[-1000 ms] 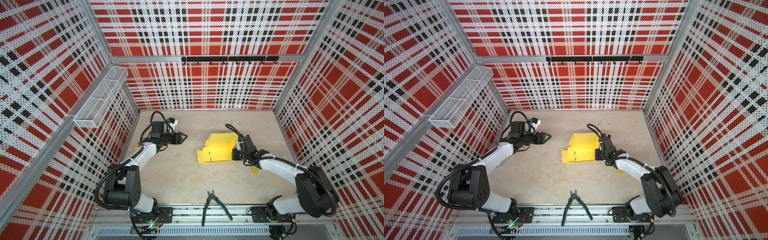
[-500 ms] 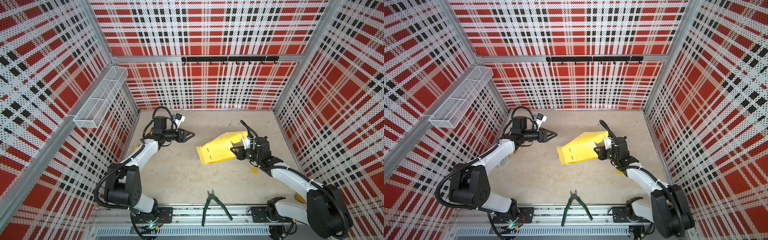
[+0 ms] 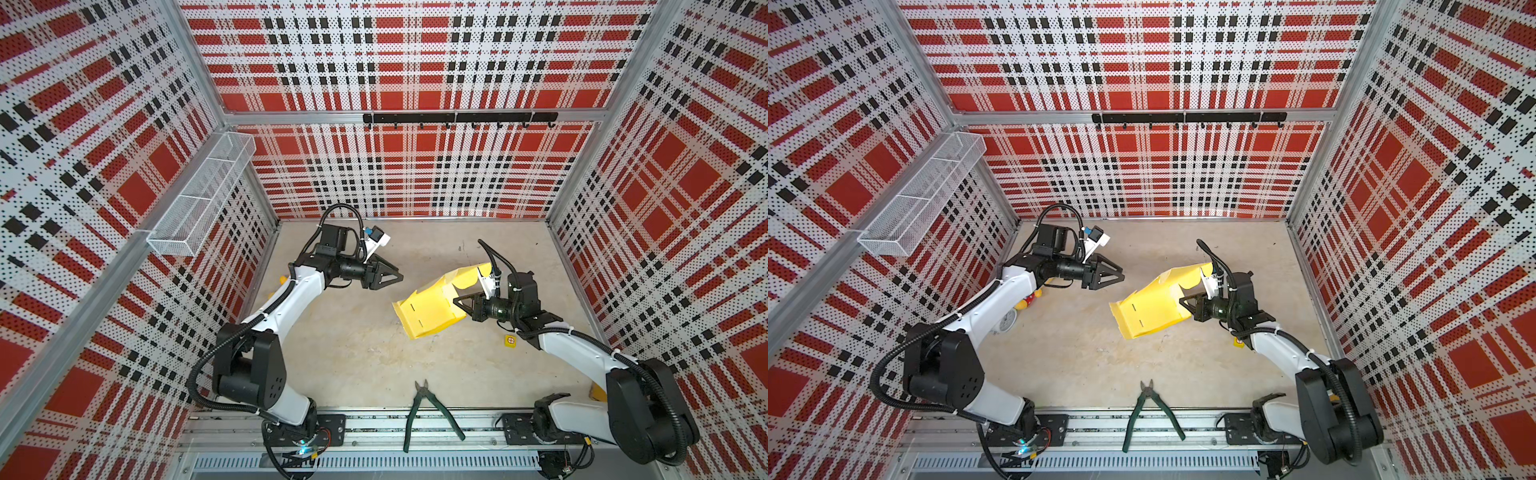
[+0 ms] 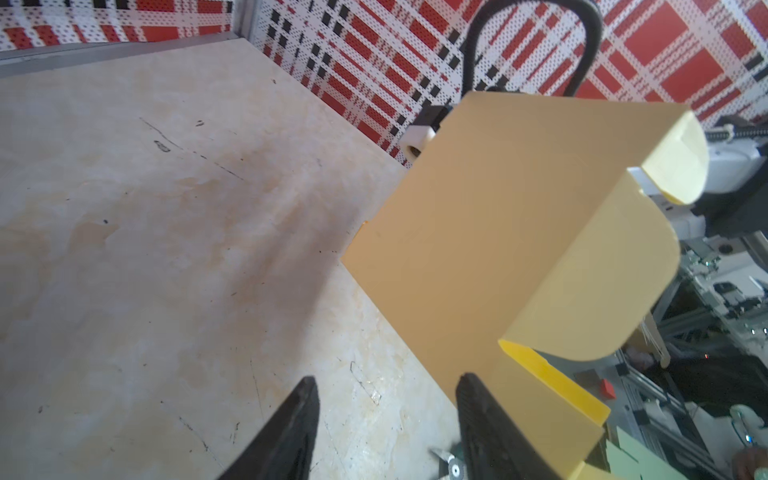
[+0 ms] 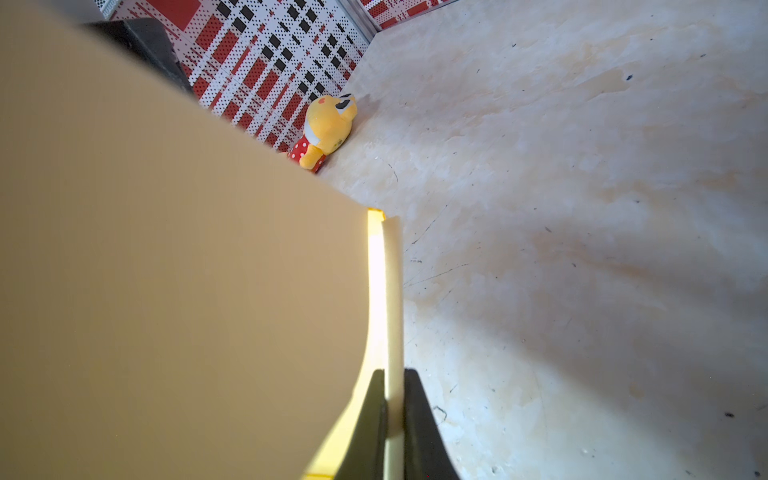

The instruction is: Fold the paper box

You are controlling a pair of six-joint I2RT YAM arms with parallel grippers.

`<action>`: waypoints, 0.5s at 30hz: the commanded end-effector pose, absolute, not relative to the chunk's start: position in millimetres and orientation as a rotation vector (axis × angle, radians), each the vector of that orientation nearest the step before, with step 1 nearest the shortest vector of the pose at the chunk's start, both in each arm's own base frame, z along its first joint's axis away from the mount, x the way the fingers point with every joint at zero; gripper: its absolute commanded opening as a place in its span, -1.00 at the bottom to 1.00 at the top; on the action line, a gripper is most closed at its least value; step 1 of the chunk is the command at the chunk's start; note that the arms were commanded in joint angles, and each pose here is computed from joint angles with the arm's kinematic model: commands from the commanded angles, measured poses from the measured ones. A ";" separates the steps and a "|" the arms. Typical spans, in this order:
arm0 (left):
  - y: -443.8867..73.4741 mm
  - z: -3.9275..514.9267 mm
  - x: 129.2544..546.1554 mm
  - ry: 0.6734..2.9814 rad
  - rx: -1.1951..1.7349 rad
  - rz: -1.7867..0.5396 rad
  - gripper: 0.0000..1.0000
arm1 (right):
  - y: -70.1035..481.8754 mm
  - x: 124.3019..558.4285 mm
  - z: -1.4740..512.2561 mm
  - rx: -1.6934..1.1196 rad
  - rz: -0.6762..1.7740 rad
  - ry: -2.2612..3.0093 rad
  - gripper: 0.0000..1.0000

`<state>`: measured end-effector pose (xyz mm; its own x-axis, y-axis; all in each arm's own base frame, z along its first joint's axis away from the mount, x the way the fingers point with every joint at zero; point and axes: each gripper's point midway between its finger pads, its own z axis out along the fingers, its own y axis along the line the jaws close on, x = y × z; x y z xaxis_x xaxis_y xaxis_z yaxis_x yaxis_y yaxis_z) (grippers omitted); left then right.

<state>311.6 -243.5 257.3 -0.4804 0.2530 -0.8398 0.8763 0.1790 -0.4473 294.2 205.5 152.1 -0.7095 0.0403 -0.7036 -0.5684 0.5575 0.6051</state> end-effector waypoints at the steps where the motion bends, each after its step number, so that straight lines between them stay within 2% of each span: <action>1: -248.1 251.4 286.5 1.792 1.242 -1.325 0.15 | 207.2 297.2 165.5 -0.485 1.152 2.050 -1.00; 4: -253.5 246.7 260.2 1.731 1.423 -1.311 0.19 | 204.9 298.1 163.4 -0.467 1.155 2.061 -1.00; 15: -263.2 250.5 263.5 1.674 1.487 -1.335 0.13 | 210.2 291.6 159.5 -0.488 1.221 2.082 -1.00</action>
<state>269.2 -261.5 245.5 -0.2820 0.4267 -0.8593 0.9427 -0.0432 -0.3308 289.1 205.7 150.2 -0.7315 0.0311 -0.6812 -0.5683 0.5244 0.6341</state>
